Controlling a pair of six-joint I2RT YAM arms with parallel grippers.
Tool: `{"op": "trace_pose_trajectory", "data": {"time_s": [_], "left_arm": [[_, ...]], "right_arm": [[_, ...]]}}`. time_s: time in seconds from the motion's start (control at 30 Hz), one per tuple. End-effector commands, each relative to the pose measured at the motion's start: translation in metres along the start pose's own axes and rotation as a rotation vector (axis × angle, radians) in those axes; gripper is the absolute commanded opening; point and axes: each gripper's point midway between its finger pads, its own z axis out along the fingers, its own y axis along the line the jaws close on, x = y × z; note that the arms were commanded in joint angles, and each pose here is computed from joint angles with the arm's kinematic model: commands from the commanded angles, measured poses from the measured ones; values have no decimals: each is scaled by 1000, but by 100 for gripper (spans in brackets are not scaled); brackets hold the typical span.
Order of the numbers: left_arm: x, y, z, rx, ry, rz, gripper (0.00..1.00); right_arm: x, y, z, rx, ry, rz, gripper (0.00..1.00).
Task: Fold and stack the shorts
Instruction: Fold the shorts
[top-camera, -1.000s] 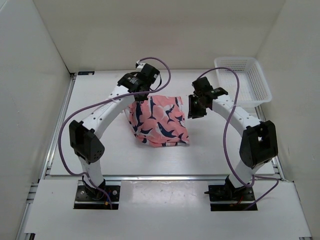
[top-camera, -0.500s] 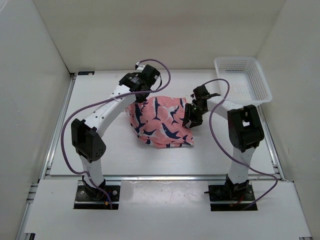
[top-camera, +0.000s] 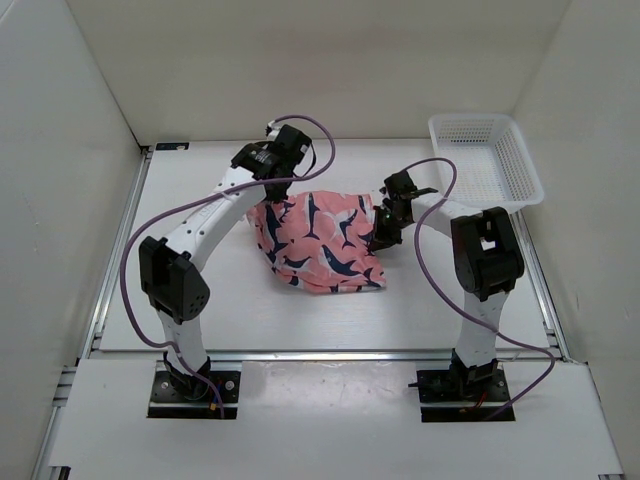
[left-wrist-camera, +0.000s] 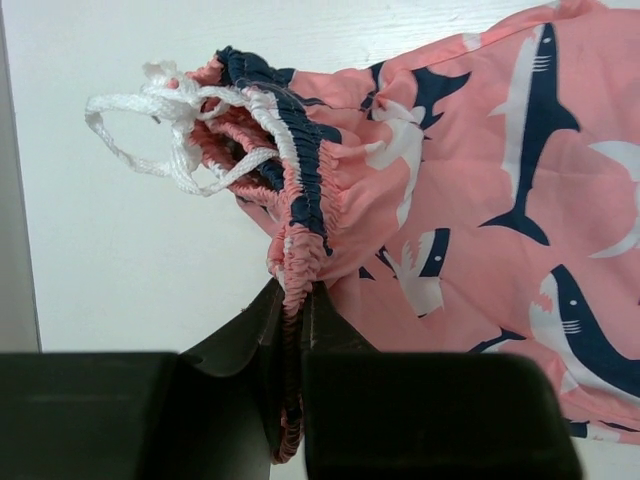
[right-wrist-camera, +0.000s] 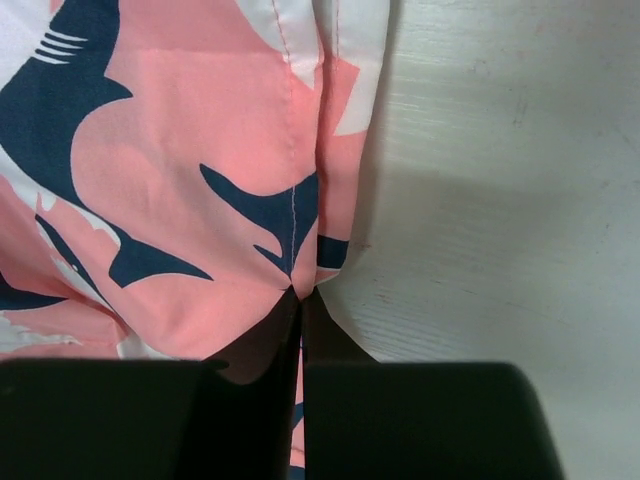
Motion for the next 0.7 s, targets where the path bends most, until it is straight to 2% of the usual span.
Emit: {"op": "trace_pose_trajectory", "data": {"time_s": [0.0,0.07,0.1,0.3,0.47,0.67], "left_arm": [[-27,-13,-35,106,-131,-7,10],[-31,-29,-47,163,-154,14,10],[-32,-52,-54,235,-159,32,10],[-27,-132,-76,410,-170,71,10],[-17,-173,-71,452,-146,33,10],[-4,-198,-38,410,-81,-48,10]], "right_arm": [[1,-9,12,24,7,5,0],[-1,-8,12,20,-1,13,0],[1,-10,15,24,7,15,0],[1,-9,15,24,7,34,0],[2,-8,15,15,10,34,0],[3,-9,16,15,10,34,0]]}}
